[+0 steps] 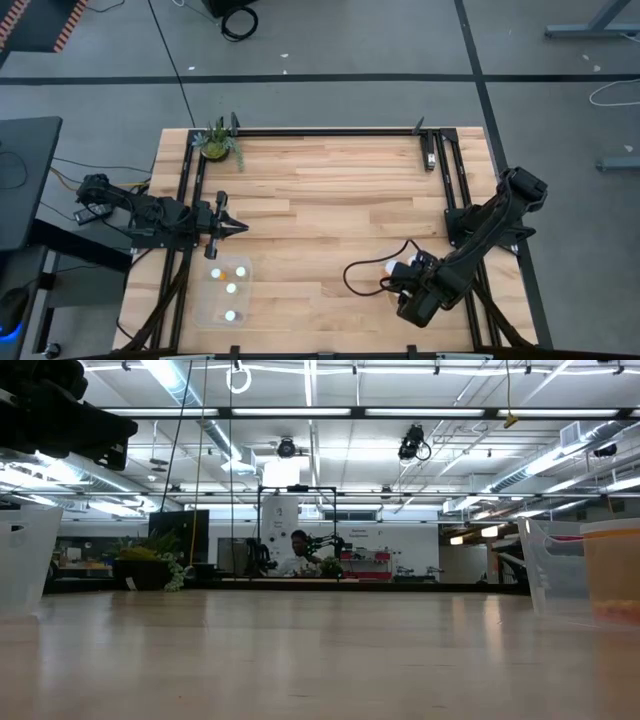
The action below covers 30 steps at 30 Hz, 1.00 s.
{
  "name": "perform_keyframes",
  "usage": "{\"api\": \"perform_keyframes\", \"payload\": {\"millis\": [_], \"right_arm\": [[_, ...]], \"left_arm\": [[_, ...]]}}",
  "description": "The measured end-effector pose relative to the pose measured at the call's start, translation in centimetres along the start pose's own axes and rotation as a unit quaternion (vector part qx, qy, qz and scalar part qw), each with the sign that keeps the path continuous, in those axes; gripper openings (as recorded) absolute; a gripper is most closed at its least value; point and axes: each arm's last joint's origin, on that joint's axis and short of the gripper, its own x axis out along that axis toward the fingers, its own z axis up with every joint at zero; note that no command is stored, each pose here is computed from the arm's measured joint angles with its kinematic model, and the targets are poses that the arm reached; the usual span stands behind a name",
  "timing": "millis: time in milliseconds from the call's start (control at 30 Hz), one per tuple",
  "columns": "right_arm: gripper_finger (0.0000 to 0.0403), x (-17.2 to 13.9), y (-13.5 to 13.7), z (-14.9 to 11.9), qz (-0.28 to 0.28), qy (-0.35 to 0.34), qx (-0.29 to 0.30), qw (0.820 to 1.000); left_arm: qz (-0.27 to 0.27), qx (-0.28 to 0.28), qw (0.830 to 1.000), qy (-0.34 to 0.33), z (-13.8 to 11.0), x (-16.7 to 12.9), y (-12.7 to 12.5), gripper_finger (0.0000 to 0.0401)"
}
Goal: Pick and place medicine bottles into bin by pill shape (circle, oval)
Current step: Return to Home Position
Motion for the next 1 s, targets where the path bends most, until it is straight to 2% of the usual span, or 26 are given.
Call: {"api": "perform_keyframes", "payload": {"millis": [167, 300, 467, 567, 767, 1000], "right_arm": [[0.0279, -1.7, 0.1, 0.9, -0.02, -0.035, -0.037, 0.999], [0.0257, -2.5, -1.0, 2.1, -0.019, -0.073, -0.071, 0.995], [0.0218, -3.3, -3.2, 3.9, 0.028, -0.131, -0.113, 0.984], [0.02, -3.6, -5.2, 4.7, 0.066, -0.18, -0.13, 0.973], [0.0175, -3.9, -10.1, 5.1, 0.088, -0.271, -0.138, 0.949], [0.0163, -3.0, -14.2, 4.0, 0.118, -0.394, -0.166, 0.896]], "left_arm": [[0.0, 0.0, 1.0, 0.0, 0.0, 0.0, 0.0, 0.003], [0.0, 0.0, 1.0, 0.0, 0.0, 0.0, 0.0, 0.0024], [0.0, 0.0, 1.0, 0.0, 0.0, 0.0, 0.0, 0.0025], [0.0, 0.0, 1.0, 0.0, 0.0, 0.0, 0.0, 0.003], [0.0, 0.0, 1.0, 0.0, 0.0, 0.0, 0.0, 0.0036], [0.0, 0.0, 1.0, 0.0, 0.0, 0.0, 0.0, 0.0028]]}}
